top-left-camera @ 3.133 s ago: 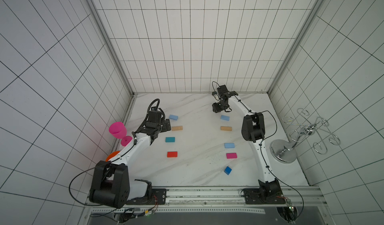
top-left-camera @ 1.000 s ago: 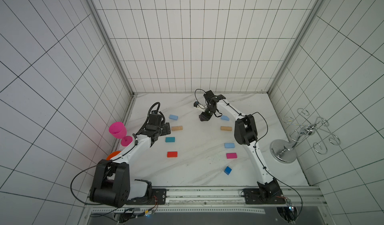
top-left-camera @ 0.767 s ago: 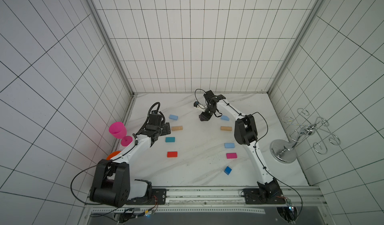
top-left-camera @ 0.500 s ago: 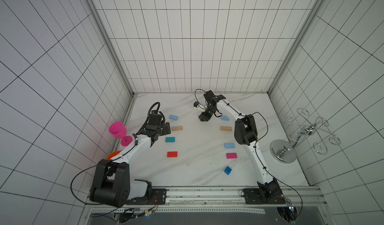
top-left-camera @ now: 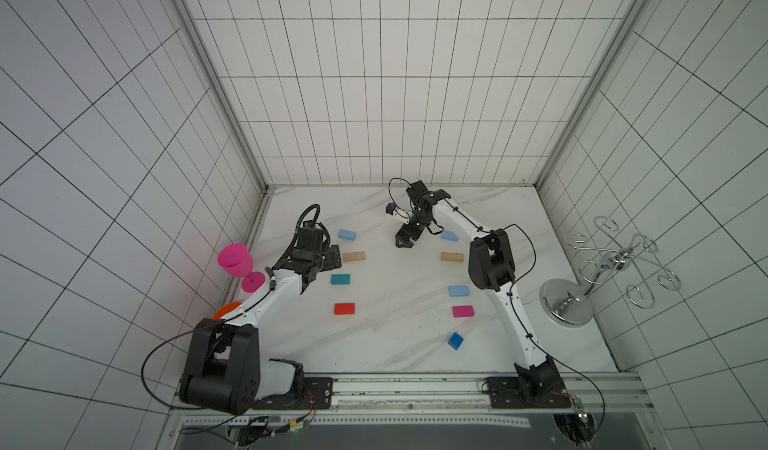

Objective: Assemble a heart with building blocks
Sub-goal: Place the building block at the center of the board.

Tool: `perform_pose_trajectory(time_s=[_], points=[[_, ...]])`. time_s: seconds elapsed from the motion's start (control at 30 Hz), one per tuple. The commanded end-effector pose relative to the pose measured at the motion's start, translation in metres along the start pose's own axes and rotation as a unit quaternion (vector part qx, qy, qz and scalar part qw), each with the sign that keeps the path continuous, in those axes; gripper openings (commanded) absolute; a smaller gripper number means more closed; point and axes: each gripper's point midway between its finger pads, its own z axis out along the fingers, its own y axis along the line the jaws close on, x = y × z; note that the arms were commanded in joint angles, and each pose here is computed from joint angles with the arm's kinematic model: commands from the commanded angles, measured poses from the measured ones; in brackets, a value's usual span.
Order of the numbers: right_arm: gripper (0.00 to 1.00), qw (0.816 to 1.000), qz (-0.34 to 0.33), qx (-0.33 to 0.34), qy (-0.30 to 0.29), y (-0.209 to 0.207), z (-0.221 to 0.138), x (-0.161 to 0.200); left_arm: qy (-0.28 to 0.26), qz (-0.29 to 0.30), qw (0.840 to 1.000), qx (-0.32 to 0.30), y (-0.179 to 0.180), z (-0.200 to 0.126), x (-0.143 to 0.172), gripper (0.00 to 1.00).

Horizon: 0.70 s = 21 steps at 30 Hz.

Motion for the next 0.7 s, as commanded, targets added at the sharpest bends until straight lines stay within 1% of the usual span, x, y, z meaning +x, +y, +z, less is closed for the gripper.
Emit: perform_pose_trajectory(time_s=[0.0,0.07,0.1,0.13,0.17,0.2,0.23,0.27,0.3,0.33,0.37,0.4,0.43,0.47,0.5,0.53,0.6,0.67], points=[[0.98,0.998,0.045,0.020,-0.031,-0.003,-0.037,-0.018,-0.016,-0.005,1.000,0.002,-0.002,0.000,-0.009,0.99],[0.98,0.995,0.074,0.043,-0.053,-0.008,-0.061,-0.031,-0.019,-0.008,1.000,0.004,-0.003,-0.001,-0.014,0.99],[0.98,0.992,0.095,0.054,-0.071,-0.010,-0.079,-0.040,-0.021,-0.010,1.000,0.006,-0.005,-0.002,-0.017,0.99],[0.98,0.987,0.119,0.073,-0.085,-0.015,-0.097,-0.045,-0.024,-0.010,1.000,0.008,-0.007,-0.002,-0.021,0.99],[0.98,0.978,0.152,0.105,-0.095,-0.024,-0.115,-0.048,-0.026,-0.009,1.000,0.011,-0.009,-0.002,-0.024,0.99],[0.98,0.958,0.210,0.166,-0.099,-0.040,-0.137,-0.044,-0.029,-0.010,0.999,0.012,-0.010,-0.002,-0.029,0.99],[0.98,0.928,0.285,0.219,-0.097,-0.054,-0.161,-0.031,-0.033,-0.011,0.999,0.013,-0.012,-0.001,-0.033,0.99],[0.98,0.916,0.325,0.213,-0.098,-0.054,-0.174,-0.023,-0.036,-0.010,0.999,0.017,-0.014,0.000,-0.037,0.99],[0.98,0.908,0.364,0.177,-0.106,-0.052,-0.182,-0.016,-0.039,-0.004,0.999,0.025,-0.019,0.003,-0.041,0.99],[0.98,0.893,0.410,0.146,-0.112,-0.053,-0.187,-0.004,-0.043,0.005,0.998,0.035,-0.024,0.006,-0.047,0.99],[0.98,0.874,0.450,0.146,-0.112,-0.057,-0.189,0.011,-0.048,0.014,0.998,0.042,-0.029,0.010,-0.052,0.99],[0.98,0.856,0.476,0.162,-0.119,-0.063,-0.193,0.027,-0.051,0.022,0.997,0.049,-0.034,0.016,-0.058,0.99],[0.98,0.837,0.497,0.199,-0.114,-0.070,-0.198,0.047,-0.051,0.031,0.997,0.055,-0.039,0.023,-0.063,0.99],[0.98,0.824,0.509,0.228,-0.102,-0.072,-0.202,0.064,-0.050,0.038,0.996,0.059,-0.044,0.028,-0.069,0.99],[0.98,0.821,0.508,0.245,-0.089,-0.073,-0.204,0.076,-0.040,0.050,0.996,0.065,-0.049,0.036,-0.072,0.99],[0.98,0.821,0.506,0.254,-0.068,-0.072,-0.205,0.087,-0.022,0.065,0.995,0.074,-0.056,0.045,-0.072,0.99],[0.98,0.824,0.499,0.266,-0.033,-0.070,-0.209,0.100,0.025,0.079,0.993,0.080,-0.066,0.061,-0.070,0.98],[0.98,0.807,0.507,0.301,-0.017,-0.074,-0.219,0.113,0.063,0.089,0.991,0.082,-0.075,0.078,-0.067,0.98]])
